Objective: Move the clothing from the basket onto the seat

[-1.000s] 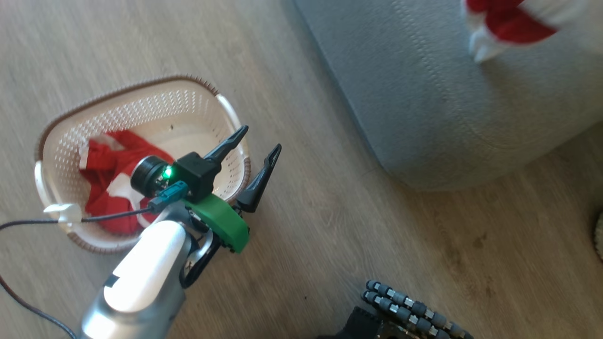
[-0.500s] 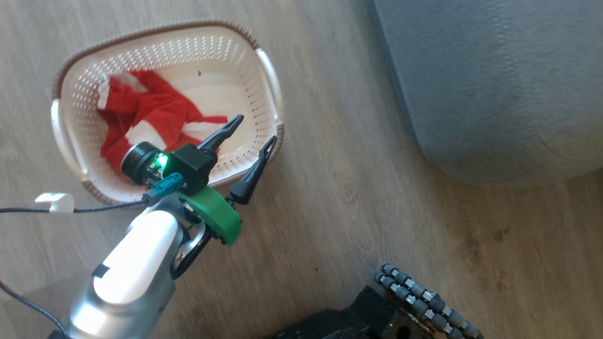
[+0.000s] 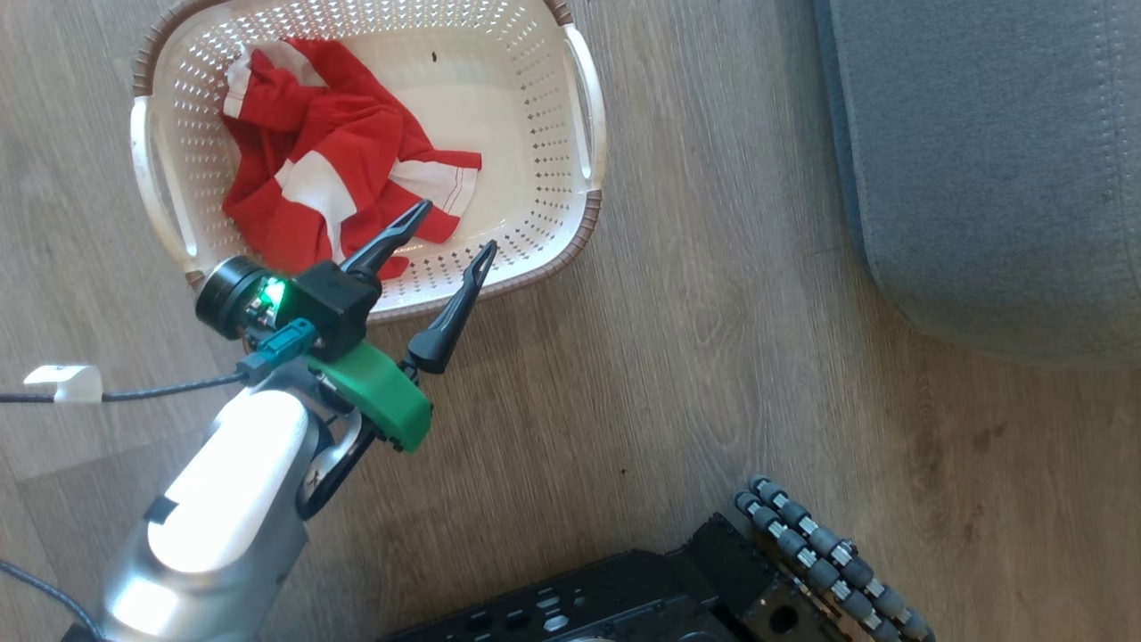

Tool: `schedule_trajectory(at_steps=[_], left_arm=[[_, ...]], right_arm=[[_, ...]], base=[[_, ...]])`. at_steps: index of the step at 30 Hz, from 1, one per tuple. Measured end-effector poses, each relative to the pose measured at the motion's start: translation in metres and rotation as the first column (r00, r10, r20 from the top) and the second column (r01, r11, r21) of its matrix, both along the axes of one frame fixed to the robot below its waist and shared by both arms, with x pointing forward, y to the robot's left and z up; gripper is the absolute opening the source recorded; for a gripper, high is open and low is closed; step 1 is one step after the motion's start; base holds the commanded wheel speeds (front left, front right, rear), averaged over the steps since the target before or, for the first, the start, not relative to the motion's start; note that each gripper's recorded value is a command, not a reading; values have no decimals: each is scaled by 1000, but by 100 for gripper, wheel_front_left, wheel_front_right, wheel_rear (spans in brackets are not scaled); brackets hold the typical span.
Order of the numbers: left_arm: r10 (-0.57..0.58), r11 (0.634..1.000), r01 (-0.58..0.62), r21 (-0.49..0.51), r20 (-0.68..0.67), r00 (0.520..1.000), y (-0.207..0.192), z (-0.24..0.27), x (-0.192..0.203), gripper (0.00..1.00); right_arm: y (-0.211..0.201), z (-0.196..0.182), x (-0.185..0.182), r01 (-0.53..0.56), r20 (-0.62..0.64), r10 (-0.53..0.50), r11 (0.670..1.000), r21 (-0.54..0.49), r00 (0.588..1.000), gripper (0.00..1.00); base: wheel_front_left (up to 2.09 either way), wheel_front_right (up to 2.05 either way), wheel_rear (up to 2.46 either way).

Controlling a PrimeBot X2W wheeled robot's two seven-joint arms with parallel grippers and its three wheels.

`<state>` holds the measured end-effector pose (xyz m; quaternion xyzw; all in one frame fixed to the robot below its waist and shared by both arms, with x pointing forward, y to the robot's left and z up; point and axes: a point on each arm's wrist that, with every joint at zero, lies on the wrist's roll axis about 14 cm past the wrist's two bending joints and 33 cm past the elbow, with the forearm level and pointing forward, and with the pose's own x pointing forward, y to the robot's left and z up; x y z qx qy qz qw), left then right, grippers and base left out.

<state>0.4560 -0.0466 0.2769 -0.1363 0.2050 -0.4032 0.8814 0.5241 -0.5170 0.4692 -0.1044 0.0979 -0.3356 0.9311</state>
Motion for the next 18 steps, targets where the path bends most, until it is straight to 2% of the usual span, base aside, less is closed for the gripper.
schedule_trajectory(at_steps=[3, 5, 6, 7, 18], left_arm=[[1, 1000, -1, -3, 2, 1000, -1, 1, 0, 100], [-1, 1000, 1, -8, 7, 1000, -3, 5, 1, 100], [-2, 1000, 2, -11, 11, 1000, -4, 7, 1, 100], [-3, 1000, 3, -14, 15, 1000, -6, 9, 2, 100], [-2, 999, 6, -43, 80, 997, -17, 47, 6, 100]], right_arm=[[2, -25, -16, 17, -44, -15, 999, 38, 999, 2], [3, -33, -25, 23, -61, -20, 998, 52, 998, 44], [3, -36, -29, 26, -66, -22, 998, 59, 998, 84], [4, -39, -33, 28, -71, -24, 997, 65, 997, 100], [9, -53, -89, 57, -110, -42, 990, 132, 993, 100]], base=[[0, 0, 0], [0, 0, 0], [0, 0, 0], [0, 0, 0], [0, 0, 0]])
